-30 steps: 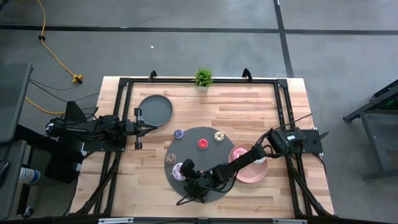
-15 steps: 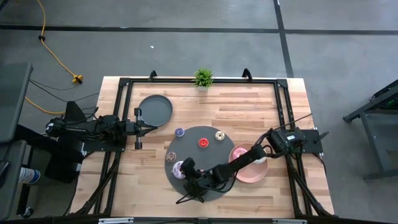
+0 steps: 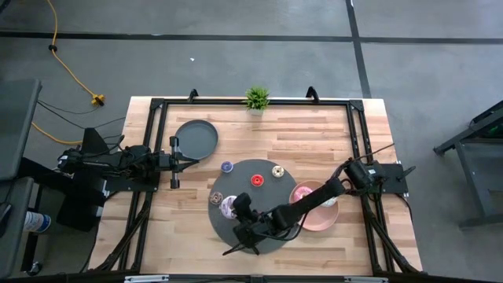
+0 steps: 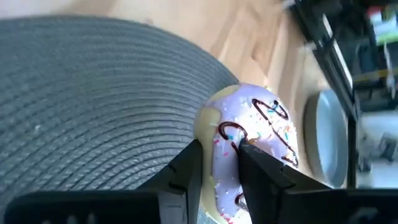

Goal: Pick & Place donuts
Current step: Put the big purple donut on the pink plate

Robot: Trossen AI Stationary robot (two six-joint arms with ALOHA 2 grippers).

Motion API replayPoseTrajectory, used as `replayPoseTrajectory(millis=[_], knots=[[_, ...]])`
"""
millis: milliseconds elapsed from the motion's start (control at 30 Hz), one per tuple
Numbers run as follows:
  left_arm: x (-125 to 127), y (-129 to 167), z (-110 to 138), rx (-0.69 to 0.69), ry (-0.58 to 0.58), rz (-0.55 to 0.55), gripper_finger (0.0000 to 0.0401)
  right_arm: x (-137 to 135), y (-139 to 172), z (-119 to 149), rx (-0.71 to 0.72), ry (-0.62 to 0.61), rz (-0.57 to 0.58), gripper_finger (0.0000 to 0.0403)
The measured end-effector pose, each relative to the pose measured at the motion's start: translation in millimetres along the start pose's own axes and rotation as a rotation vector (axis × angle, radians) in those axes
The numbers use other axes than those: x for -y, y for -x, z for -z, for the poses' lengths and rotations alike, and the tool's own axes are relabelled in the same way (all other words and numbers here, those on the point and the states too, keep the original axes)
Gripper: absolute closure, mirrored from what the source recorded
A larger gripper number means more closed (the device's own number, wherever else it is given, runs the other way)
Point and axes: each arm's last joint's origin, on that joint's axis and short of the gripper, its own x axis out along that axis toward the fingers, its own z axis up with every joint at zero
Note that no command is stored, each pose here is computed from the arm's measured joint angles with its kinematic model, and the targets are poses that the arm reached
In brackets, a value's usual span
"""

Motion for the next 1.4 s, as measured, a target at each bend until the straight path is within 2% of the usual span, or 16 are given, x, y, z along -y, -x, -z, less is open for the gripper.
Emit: replayPoseTrajectory(millis=[367,633,900,1233,1400], knots=[[0.0,0.0,-0.1,0.0,0.0,0.0,0.0401,31.0,40.4,13.9,-0.171,-0.387,-0.028,0.0315],[0.0,0.0,0.0,0.0,0.0,0.001,0.0401,48.0,63.5,34.4,-0.394,-0.715,-0.197,0.0316],[0.0,0.0,-0.1,0.001,0.0,0.001,0.0401,45.8,79.7,49.7,-0.555,-0.867,-0.32,0.0316],[0.0,0.0,0.0,0.001,0.0,0.001,0.0401,28.7,125.1,93.9,-0.567,-1.068,-0.353,0.0316],[0.0,0.0,-0.1,0.001,0.0,0.001,0.0401,14.6,152.5,113.1,-0.574,-1.09,-0.414,0.0316]])
